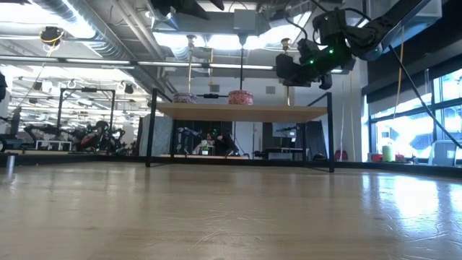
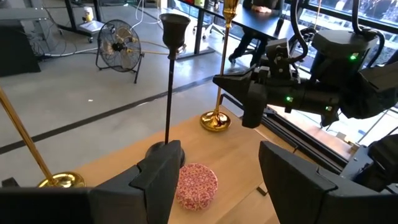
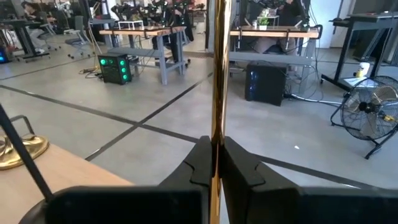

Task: Pick & Place candle stick holders
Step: Put the gold candle holder on the shelf

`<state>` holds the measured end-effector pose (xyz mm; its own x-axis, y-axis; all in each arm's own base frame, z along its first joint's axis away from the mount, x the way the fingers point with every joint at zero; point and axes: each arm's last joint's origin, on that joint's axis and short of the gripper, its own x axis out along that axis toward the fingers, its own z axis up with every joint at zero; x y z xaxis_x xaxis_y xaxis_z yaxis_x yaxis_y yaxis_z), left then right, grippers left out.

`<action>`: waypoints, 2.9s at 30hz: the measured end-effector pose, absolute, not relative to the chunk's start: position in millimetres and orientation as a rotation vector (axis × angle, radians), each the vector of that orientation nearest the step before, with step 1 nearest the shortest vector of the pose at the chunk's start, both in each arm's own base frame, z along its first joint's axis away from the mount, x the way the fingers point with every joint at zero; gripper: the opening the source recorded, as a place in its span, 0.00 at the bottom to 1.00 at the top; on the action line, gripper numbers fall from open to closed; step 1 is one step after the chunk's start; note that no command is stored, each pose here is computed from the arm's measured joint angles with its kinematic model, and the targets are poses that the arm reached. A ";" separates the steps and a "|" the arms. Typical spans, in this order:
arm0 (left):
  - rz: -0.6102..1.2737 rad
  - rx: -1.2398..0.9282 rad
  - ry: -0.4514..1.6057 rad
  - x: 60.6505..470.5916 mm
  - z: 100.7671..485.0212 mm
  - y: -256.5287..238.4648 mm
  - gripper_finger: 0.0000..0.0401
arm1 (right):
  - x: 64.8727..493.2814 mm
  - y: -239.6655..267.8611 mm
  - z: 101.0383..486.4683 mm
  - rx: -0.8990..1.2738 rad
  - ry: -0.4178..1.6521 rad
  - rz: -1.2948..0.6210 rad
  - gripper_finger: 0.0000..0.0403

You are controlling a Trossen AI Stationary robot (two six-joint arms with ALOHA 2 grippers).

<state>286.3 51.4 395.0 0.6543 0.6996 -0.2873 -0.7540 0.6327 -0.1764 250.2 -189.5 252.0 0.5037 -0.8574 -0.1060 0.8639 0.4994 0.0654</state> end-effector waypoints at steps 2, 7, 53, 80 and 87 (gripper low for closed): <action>0.837 -0.293 0.200 286.4 395.0 51.5 0.53 | 250.7 -188.6 251.9 0.110 0.065 -1.053 0.04; 0.838 -0.291 0.205 286.2 394.5 51.4 0.53 | 250.8 -188.3 251.6 0.104 0.072 -1.054 0.04; 0.842 -0.302 0.209 286.0 393.5 51.4 0.53 | 262.2 -166.7 245.7 0.026 0.176 -1.111 0.16; 0.841 -0.331 0.196 286.2 393.7 51.3 0.53 | 265.2 -160.5 245.2 0.017 0.184 -1.125 0.16; 0.835 -0.332 0.198 286.3 393.7 51.2 0.53 | 265.0 -160.5 245.3 0.017 0.183 -1.135 0.16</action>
